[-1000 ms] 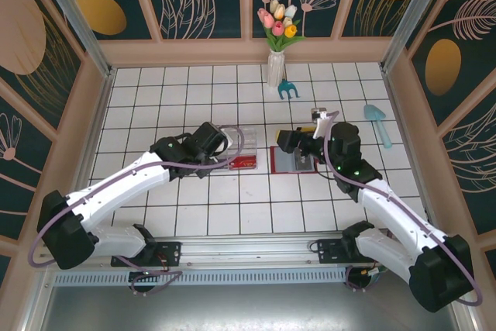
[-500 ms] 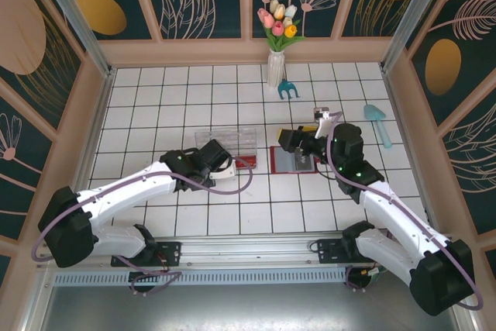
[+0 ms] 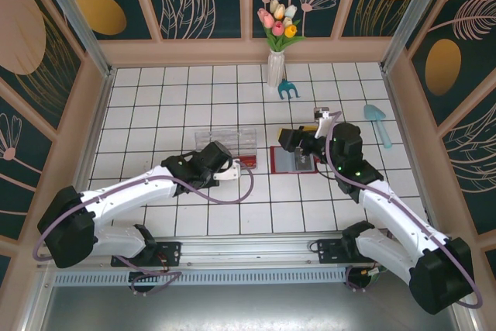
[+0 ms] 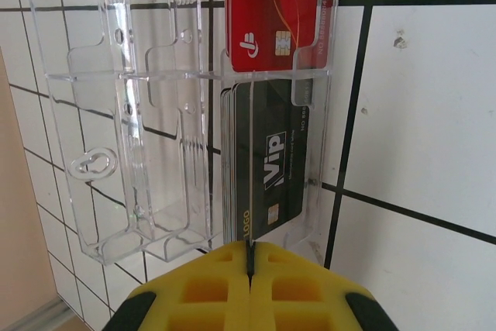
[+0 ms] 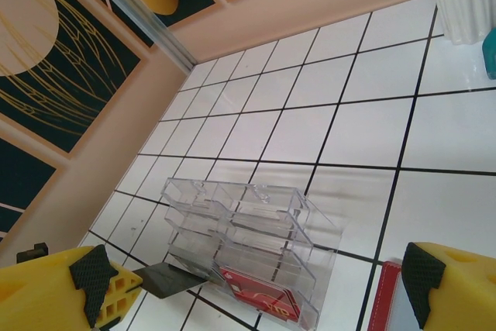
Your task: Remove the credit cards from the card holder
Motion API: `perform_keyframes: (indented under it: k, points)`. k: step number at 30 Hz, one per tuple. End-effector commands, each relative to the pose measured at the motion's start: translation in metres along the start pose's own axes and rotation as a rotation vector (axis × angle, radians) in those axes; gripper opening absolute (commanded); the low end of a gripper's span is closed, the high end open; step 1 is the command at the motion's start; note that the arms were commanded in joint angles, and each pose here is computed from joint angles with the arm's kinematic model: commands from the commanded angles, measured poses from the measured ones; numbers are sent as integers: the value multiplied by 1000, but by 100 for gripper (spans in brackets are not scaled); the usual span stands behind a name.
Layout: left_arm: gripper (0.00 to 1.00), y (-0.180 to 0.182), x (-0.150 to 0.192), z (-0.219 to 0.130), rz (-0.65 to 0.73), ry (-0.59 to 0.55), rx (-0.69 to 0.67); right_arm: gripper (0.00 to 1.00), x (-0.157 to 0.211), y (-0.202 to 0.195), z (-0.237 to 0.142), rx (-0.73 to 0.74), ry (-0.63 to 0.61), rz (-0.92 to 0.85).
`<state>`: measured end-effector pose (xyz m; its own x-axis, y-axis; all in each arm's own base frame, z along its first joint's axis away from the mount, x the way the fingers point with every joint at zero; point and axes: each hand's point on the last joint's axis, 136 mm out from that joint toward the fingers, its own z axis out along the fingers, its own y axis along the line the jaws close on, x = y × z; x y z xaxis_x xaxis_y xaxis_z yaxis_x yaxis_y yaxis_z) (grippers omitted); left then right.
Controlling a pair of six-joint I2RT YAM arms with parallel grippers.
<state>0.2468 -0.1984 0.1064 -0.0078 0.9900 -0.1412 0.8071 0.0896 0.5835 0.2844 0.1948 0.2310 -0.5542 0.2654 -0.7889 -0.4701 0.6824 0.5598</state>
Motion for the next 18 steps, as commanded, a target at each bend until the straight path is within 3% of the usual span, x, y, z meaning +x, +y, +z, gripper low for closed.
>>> perform_keyframes:
  k: [1,18]
  points:
    - [0,-6,-5,8,30,-22,10,99,-5,-3,1,14,-19,1]
    - [0,-4,13,23,-31,31,37,99,-3,-2,0,4,-16,7]
